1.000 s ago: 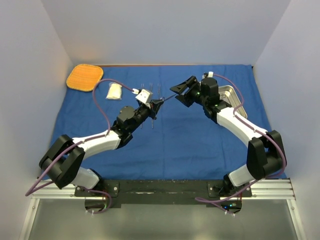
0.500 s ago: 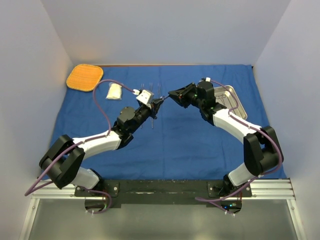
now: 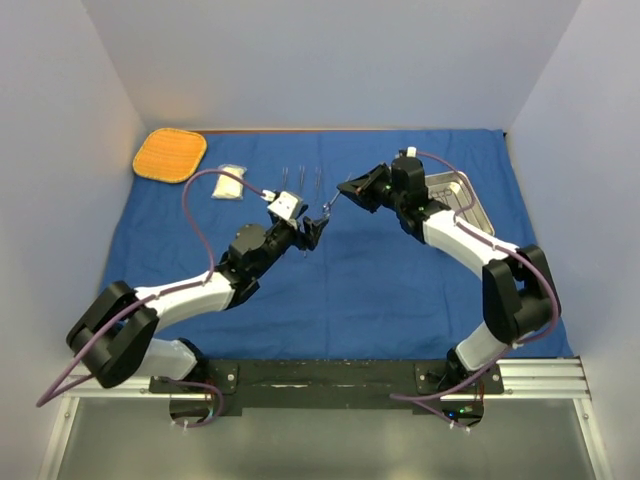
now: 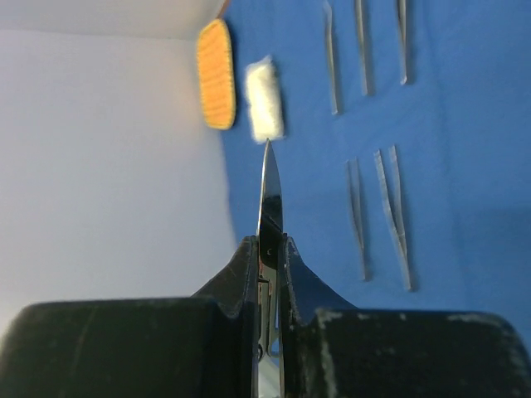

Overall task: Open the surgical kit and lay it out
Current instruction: Adjust the medical item, then place the medical item in the surgical kit.

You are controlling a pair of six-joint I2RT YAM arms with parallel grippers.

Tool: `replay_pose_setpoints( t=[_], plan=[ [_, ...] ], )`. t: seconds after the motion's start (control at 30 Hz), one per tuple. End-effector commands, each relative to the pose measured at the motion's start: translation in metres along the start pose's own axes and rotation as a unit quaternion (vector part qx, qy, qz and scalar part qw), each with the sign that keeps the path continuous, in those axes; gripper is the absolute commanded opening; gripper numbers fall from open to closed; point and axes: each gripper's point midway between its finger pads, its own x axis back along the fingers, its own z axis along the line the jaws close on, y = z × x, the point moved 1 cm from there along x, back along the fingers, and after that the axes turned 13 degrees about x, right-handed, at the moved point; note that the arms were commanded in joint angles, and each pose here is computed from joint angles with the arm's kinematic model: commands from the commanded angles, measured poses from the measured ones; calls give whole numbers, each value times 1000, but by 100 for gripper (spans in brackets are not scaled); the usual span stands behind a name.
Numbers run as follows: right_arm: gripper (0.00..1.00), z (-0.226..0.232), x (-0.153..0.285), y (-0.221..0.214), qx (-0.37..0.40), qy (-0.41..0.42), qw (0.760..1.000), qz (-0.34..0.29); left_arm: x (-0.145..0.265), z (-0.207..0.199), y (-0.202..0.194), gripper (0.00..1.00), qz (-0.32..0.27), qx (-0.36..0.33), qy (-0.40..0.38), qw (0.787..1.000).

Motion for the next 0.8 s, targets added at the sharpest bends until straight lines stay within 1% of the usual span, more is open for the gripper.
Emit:
replay_pose_setpoints(
  t=[0.0, 0.03, 0.07, 0.1, 0.13, 0.17, 0.2, 0.23, 0.27, 0.3, 0.33, 0.37, 0.53, 0.57, 0.67, 0.77],
  plan=[
    [0, -2, -2, 26, 180, -49, 982, 11, 16, 13, 13, 76, -9, 0, 41, 999],
    [0, -12, -8, 24, 204, -66, 976, 26, 20, 18, 18, 82, -11, 6, 55, 998],
    [0, -12, -5, 30, 224, -93, 969, 36, 24, 31, 12, 84, 5, 21, 79, 997],
    [0, -17, -5, 33, 265, -105, 957, 46, 26, 37, 14, 85, 8, 29, 91, 995],
    [0, -22, -6, 34, 279, -117, 952, 57, 29, 43, 17, 86, 9, 37, 104, 994],
    [0, -27, -5, 32, 290, -134, 944, 79, 34, 59, 12, 88, 24, 49, 133, 990],
    [0, -32, -6, 32, 317, -141, 933, 93, 36, 65, 16, 88, 25, 53, 146, 988],
    [0, -38, -6, 30, 325, -151, 927, 107, 38, 71, 20, 89, 24, 55, 158, 986],
    [0, -46, -5, 25, 332, -170, 918, 135, 43, 84, 20, 89, 31, 56, 180, 981],
    [0, -53, -4, 25, 355, -185, 905, 145, 46, 89, 20, 89, 33, 57, 193, 979],
    [0, -50, -4, 24, 366, -189, 899, 151, 51, 97, 25, 89, 27, 57, 213, 975],
    [0, -62, -4, 17, 368, -204, 891, 172, 56, 105, 24, 89, 33, 56, 230, 971],
    [0, -82, -11, 1, 397, -240, 858, 219, 72, 128, 25, 89, 42, 46, 288, 955],
    [0, -92, -17, -4, 394, -247, 854, 232, 73, 129, 24, 89, 44, 46, 294, 954],
    [0, -99, -23, -10, 388, -255, 850, 247, 78, 134, 22, 89, 49, 44, 308, 949],
    [0, -109, -29, -15, 399, -278, 835, 257, 81, 137, 20, 89, 56, 41, 319, 945]
  ],
)
